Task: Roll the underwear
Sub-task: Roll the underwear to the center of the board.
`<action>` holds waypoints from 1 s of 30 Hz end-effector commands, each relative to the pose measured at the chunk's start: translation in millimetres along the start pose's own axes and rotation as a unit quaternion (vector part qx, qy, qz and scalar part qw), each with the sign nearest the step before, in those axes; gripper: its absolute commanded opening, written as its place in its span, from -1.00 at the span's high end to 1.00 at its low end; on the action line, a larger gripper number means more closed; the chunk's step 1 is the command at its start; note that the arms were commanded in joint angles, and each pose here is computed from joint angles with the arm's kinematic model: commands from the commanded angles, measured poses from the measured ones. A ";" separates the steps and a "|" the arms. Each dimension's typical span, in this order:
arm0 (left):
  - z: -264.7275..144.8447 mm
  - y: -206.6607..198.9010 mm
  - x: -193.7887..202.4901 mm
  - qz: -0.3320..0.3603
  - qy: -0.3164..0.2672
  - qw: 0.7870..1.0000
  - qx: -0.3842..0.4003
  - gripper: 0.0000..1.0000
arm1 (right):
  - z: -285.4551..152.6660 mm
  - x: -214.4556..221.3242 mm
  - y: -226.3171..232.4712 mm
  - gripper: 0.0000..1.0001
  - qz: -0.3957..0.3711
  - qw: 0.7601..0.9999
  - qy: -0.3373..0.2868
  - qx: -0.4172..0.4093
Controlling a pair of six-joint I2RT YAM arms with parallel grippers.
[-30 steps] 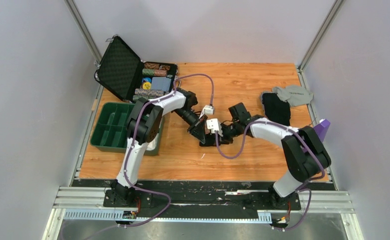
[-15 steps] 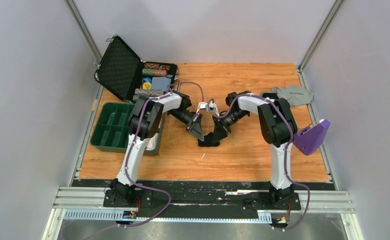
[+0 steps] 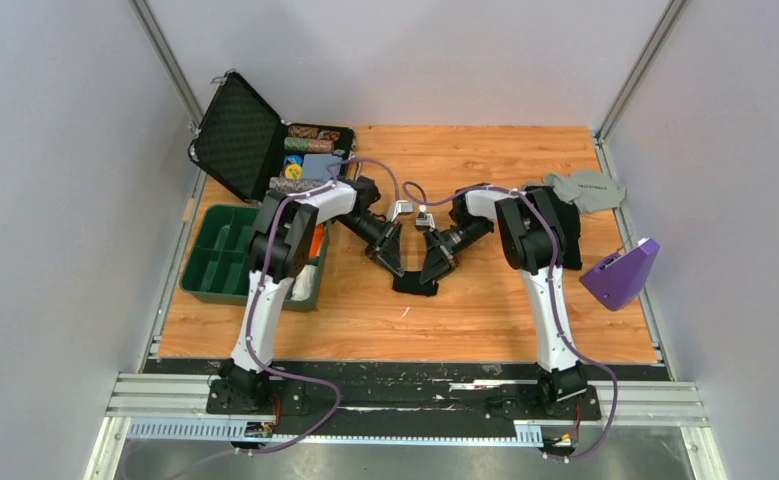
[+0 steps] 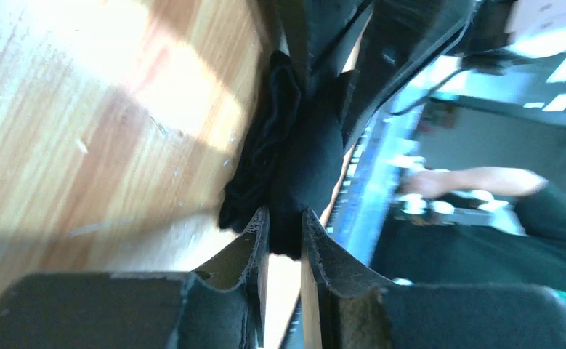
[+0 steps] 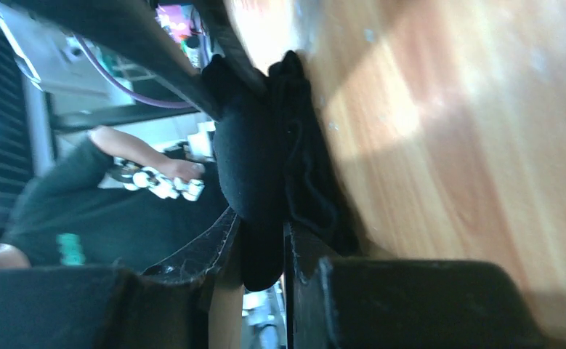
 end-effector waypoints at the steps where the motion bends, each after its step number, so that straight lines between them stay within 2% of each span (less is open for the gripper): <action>1: -52.6 -38.6 -13.9 0.145 -0.103 0.961 -0.211 0.46 | -8.3 36.4 -55.4 1.00 0.119 0.975 0.126 0.142; 2: -55.4 -37.8 -14.2 0.162 -0.125 0.950 -0.236 0.43 | -7.7 36.7 -56.1 1.00 0.126 0.974 0.126 0.142; 3: -64.3 -57.7 -16.7 0.209 -0.159 0.933 -0.248 0.41 | -7.7 37.1 -56.2 1.00 0.132 0.973 0.125 0.145; 4: -62.6 -53.6 -7.4 0.218 -0.159 0.926 -0.265 0.40 | -7.4 37.7 -56.8 1.00 0.137 0.971 0.124 0.150; 5: -67.1 -75.6 -8.3 0.279 -0.191 0.899 -0.278 0.37 | -7.3 37.6 -57.5 1.00 0.143 0.969 0.123 0.158; 6: -58.6 -65.4 5.7 0.300 -0.177 0.889 -0.296 0.35 | -7.0 37.7 -58.5 1.00 0.153 0.967 0.123 0.164; 7: -57.6 -88.1 5.8 0.366 -0.201 0.854 -0.310 0.32 | -6.3 37.7 -59.8 1.00 0.165 0.964 0.123 0.168; 8: -47.4 -77.7 18.9 0.403 -0.178 0.838 -0.323 0.31 | -5.3 38.6 -61.3 1.00 0.179 0.962 0.123 0.168; 9: -39.0 -99.9 20.5 0.473 -0.190 0.794 -0.332 0.28 | -4.6 39.3 -61.8 1.00 0.186 0.960 0.122 0.168; 10: -27.6 -86.3 35.1 0.525 -0.157 0.763 -0.343 0.25 | -3.4 40.3 -62.5 1.00 0.193 0.959 0.121 0.168; 11: -17.9 -106.8 34.7 0.597 -0.180 0.702 -0.342 0.23 | -2.5 41.4 -63.0 1.00 0.200 0.958 0.119 0.168; 12: -10.3 -95.7 50.9 0.646 -0.160 0.662 -0.346 0.14 | -1.7 42.4 -63.8 1.00 0.210 0.956 0.118 0.166; 13: -3.4 -105.4 45.2 0.705 -0.183 0.595 -0.339 0.10 | -0.4 43.4 -64.4 1.00 0.217 0.955 0.118 0.163; 14: 4.1 -91.3 54.4 0.717 -0.172 0.588 -0.334 -0.01 | 0.3 44.5 -64.9 1.00 0.224 0.954 0.118 0.161; 15: 7.8 -93.6 50.8 0.745 -0.172 0.553 -0.330 -0.05 | 1.1 46.0 -65.7 1.00 0.234 0.952 0.120 0.157; 16: 15.7 -87.5 50.8 0.752 -0.156 0.551 -0.327 -0.10 | 2.5 47.2 -66.6 1.00 0.245 0.950 0.124 0.152; 17: 18.2 -86.2 49.0 0.764 -0.143 0.534 -0.334 -0.11 | 3.7 49.1 -67.7 1.00 0.256 0.947 0.127 0.146; 21: 44.1 -78.3 57.6 0.796 -0.103 0.503 -0.320 -0.13 | 7.0 52.5 -70.7 1.00 0.282 0.941 0.132 0.135; 23: 55.1 -75.7 62.3 0.801 -0.093 0.495 -0.324 -0.13 | 7.2 53.1 -70.0 1.00 0.283 0.941 0.132 0.135; 27: 63.4 -73.4 61.8 0.809 -0.102 0.462 -0.349 -0.16 | 9.4 57.0 -70.0 1.00 0.294 0.938 0.131 0.131; 29: 65.1 -69.6 59.7 0.810 -0.090 0.455 -0.359 -0.17 | 10.9 59.7 -70.6 1.00 0.304 0.936 0.128 0.122; 30: 66.2 -63.3 59.5 0.806 -0.079 0.459 -0.366 -0.17 | 12.0 60.6 -70.8 1.00 0.308 0.936 0.126 0.118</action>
Point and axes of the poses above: each gripper's point midway between its finger pads, its own z axis out along the fingers, its own y axis along the line the jaws close on, x = y × z, the point moved 10 cm from there along -z, back along the fingers, and after that the axes turned 1 degree about -z, right-handed, at the moved point
